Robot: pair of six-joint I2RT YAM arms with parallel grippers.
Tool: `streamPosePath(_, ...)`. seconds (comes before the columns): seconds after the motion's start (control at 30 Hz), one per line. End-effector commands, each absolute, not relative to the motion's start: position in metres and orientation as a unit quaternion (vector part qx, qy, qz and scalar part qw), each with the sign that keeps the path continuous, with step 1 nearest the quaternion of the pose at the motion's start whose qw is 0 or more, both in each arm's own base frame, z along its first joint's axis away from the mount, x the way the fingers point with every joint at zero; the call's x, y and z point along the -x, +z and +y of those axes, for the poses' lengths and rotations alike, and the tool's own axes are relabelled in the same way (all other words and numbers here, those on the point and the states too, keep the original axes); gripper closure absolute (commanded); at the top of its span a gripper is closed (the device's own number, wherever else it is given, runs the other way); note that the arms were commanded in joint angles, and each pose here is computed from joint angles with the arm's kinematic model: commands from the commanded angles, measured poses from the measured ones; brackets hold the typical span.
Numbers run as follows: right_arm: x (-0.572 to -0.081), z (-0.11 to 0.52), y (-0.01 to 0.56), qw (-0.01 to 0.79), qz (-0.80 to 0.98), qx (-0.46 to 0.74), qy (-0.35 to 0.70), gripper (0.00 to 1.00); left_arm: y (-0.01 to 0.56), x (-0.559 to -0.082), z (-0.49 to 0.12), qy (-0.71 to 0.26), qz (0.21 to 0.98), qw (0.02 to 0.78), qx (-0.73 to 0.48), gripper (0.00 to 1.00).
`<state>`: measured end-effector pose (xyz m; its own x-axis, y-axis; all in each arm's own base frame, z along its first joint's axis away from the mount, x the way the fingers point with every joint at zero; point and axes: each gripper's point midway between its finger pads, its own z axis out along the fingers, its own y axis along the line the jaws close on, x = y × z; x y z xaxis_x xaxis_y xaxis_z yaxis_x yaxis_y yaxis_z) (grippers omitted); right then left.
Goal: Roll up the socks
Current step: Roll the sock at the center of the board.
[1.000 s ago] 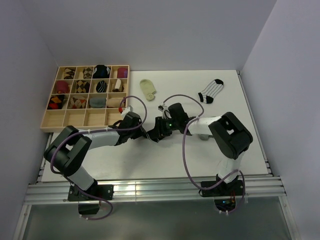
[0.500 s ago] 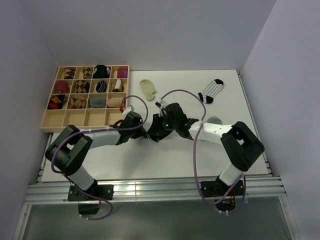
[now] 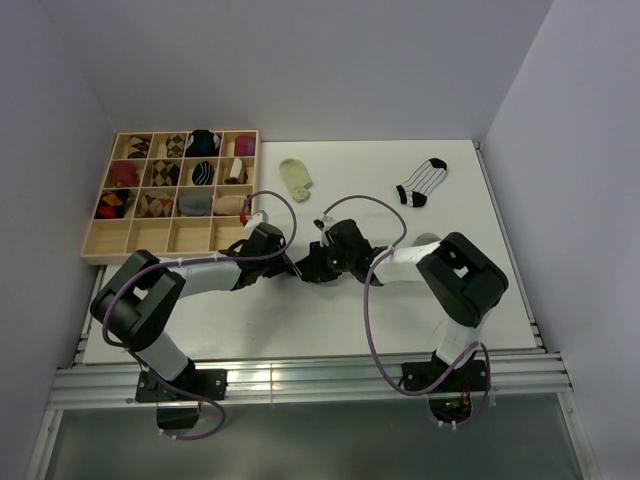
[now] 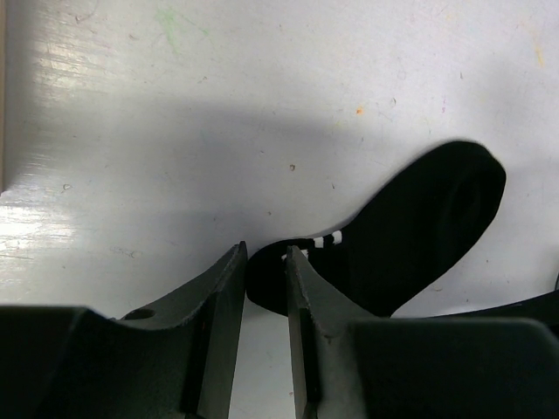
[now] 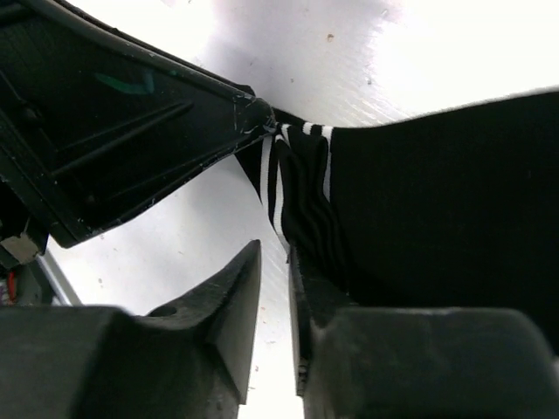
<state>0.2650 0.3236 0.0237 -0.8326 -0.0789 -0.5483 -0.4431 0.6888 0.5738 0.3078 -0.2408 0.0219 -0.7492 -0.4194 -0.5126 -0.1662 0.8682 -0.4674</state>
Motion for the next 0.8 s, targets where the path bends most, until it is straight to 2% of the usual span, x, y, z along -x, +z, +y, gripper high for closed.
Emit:
streamPosePath(0.0,-0.275,0.308,0.027,0.282,0.887,0.149,0.333,0.72,-0.015,-0.276,-0.216,-0.129,0.947,0.262,0.136,0.68)
streamPosePath(0.27,-0.274,0.308,0.067,0.373,0.857,0.22,0.28,0.58,-0.011,-0.277,-0.216,-0.131,0.946,0.265,0.134,0.68)
streamPosePath(0.47,-0.27,0.316,0.074,0.41,0.838,0.265,0.246,0.57,-0.011,-0.276,-0.218,-0.133,0.946,0.262,0.134,0.68)
streamPosePath(0.77,-0.275,0.316,0.05,0.408,0.839,0.296,0.203,0.57,-0.011,-0.277,-0.219,-0.134,0.947,0.261,0.132,0.68)
